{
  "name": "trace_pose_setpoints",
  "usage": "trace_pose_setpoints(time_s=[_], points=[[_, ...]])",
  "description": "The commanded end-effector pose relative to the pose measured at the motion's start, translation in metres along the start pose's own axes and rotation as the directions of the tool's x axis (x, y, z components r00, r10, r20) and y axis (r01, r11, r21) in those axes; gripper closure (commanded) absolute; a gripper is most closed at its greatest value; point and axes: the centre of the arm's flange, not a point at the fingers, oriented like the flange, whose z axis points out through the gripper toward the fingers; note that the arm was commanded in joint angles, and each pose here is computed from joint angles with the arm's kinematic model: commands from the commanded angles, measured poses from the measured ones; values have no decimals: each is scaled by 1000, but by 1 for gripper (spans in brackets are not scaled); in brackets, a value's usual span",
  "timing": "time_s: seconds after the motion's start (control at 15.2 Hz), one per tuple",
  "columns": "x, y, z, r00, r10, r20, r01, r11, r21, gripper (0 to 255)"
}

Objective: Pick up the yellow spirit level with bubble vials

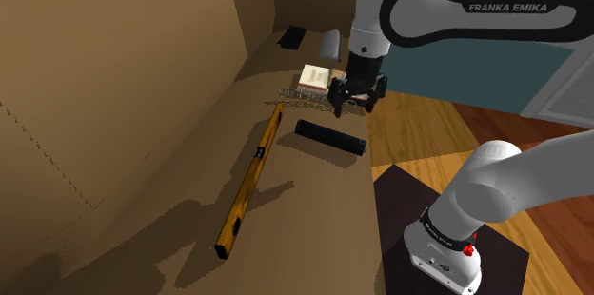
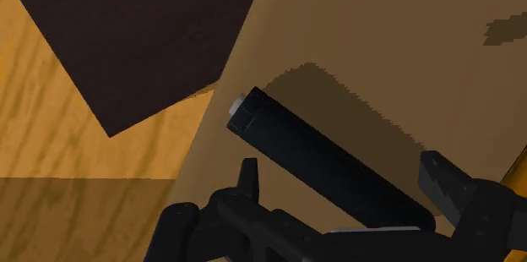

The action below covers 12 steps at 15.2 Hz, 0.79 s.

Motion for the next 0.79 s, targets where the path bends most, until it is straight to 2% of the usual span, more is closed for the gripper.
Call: trace_pose_setpoints(time_s=[0.0, 0.33, 0.73], points=[[-3, -23, 12, 998, 57, 4, -57, 998, 3, 0], [-4, -84, 32, 983, 184, 12, -184, 983, 7, 0], [6, -158, 56, 943, 333, 23, -333, 943, 10, 0]])
